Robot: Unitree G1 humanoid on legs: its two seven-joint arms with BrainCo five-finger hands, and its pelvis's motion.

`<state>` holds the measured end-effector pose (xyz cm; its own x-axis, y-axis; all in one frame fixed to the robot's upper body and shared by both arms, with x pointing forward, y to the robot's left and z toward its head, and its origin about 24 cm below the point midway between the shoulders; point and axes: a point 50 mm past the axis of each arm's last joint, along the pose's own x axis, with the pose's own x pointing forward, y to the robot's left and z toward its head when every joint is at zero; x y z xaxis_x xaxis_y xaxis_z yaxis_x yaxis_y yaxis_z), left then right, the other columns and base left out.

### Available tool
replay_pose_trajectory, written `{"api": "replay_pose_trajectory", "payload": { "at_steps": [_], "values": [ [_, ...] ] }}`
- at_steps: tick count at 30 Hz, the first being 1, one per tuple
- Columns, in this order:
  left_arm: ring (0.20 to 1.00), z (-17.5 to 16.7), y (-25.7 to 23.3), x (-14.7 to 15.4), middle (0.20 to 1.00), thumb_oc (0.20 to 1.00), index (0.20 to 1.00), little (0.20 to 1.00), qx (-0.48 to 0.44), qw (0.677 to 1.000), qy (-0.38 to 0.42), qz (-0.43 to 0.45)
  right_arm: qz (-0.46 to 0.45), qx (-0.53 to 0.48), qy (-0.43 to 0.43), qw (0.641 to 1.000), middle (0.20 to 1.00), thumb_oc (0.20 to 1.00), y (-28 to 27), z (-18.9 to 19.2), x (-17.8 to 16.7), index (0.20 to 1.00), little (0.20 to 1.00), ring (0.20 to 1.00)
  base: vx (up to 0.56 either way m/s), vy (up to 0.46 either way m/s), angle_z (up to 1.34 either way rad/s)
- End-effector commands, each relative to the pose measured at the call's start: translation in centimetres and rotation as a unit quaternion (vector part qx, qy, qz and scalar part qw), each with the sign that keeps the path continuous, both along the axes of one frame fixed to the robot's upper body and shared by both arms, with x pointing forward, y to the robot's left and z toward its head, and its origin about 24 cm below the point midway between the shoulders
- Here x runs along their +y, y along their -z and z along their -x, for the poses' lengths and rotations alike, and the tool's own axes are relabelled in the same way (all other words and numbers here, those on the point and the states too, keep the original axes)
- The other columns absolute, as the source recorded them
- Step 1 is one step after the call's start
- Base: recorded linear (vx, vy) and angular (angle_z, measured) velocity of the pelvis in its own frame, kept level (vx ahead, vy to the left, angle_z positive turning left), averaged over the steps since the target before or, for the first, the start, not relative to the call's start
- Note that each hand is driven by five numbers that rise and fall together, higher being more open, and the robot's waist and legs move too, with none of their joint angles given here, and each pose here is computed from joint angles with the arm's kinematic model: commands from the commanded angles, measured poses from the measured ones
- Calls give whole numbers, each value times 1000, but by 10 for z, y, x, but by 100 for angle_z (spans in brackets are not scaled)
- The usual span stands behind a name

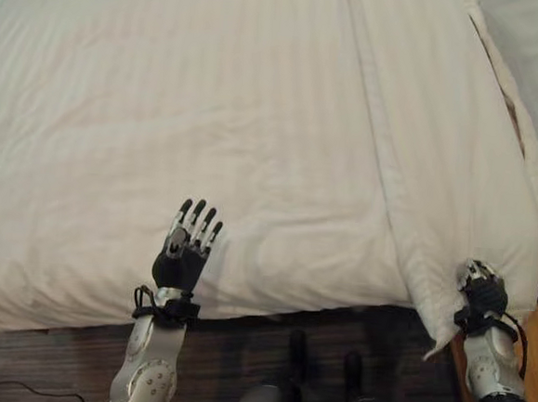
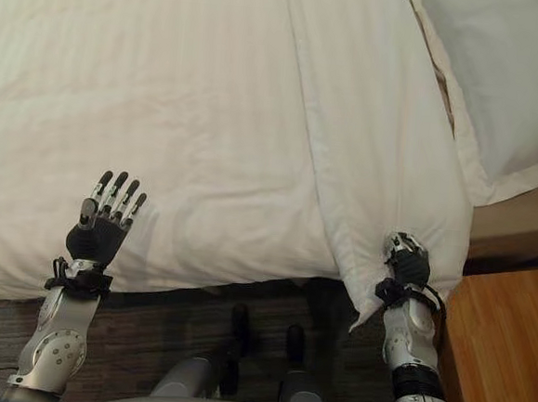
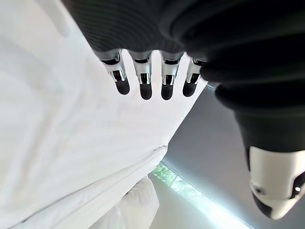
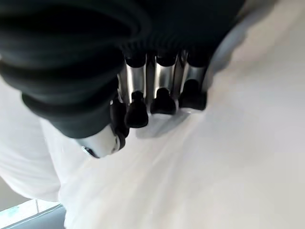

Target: Making the bed.

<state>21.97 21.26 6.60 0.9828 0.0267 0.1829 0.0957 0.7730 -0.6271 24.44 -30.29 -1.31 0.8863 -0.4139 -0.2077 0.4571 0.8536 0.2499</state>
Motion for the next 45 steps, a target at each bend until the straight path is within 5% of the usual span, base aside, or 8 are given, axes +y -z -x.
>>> {"api": "replay_pose_trajectory", "payload": {
  "at_steps": [1, 13, 21, 22, 23, 24, 31, 45],
  "values": [
    [1000, -6, -18, 6, 1000, 1000, 1000, 1000, -66, 998, -22, 10, -1, 51, 24, 998, 200, 200, 13, 13, -15, 200, 200, 200, 0, 0, 0],
    [1000, -7, -21, 7, 1000, 1000, 1000, 1000, -75, 997, -24, 2, -129, 272, 267, 915, 200, 200, 88, 147, -66, 200, 200, 200, -2, 1, -1],
    [1000, -3, 9, 14, 1000, 1000, 1000, 1000, 18, 995, -8, -99, -87, 272, 307, 908, 200, 200, 79, 158, -80, 200, 200, 200, -24, 11, -6],
    [1000, -3, 9, 14, 1000, 1000, 1000, 1000, 18, 995, -8, -100, -87, 273, 307, 908, 369, 369, 80, 159, -80, 369, 369, 369, -26, 17, -4],
    [1000, -2, 18, 16, 1000, 1000, 1000, 1000, 43, 992, -2, -117, -74, 274, 294, 913, 859, 859, 78, 153, -78, 859, 859, 859, -15, 13, -6],
    [1000, 0, 30, 15, 1000, 1000, 1000, 1000, 74, 988, 7, -133, -54, 278, 267, 921, 1000, 1000, 78, 144, -73, 1000, 1000, 1000, -25, 27, -4],
    [1000, 41, 106, 15, 1000, 1000, 1000, 1000, 259, 951, 39, -165, -4, 220, 92, 971, 1000, 1000, 75, 83, 9, 1000, 1000, 1000, -46, 58, -7],
    [1000, 86, 150, -18, 1000, 1000, 1000, 1000, 349, 932, 74, -61, -21, 183, -77, 980, 1000, 1000, 72, 72, 77, 1000, 1000, 1000, -6, 8, 3]
  ]
}}
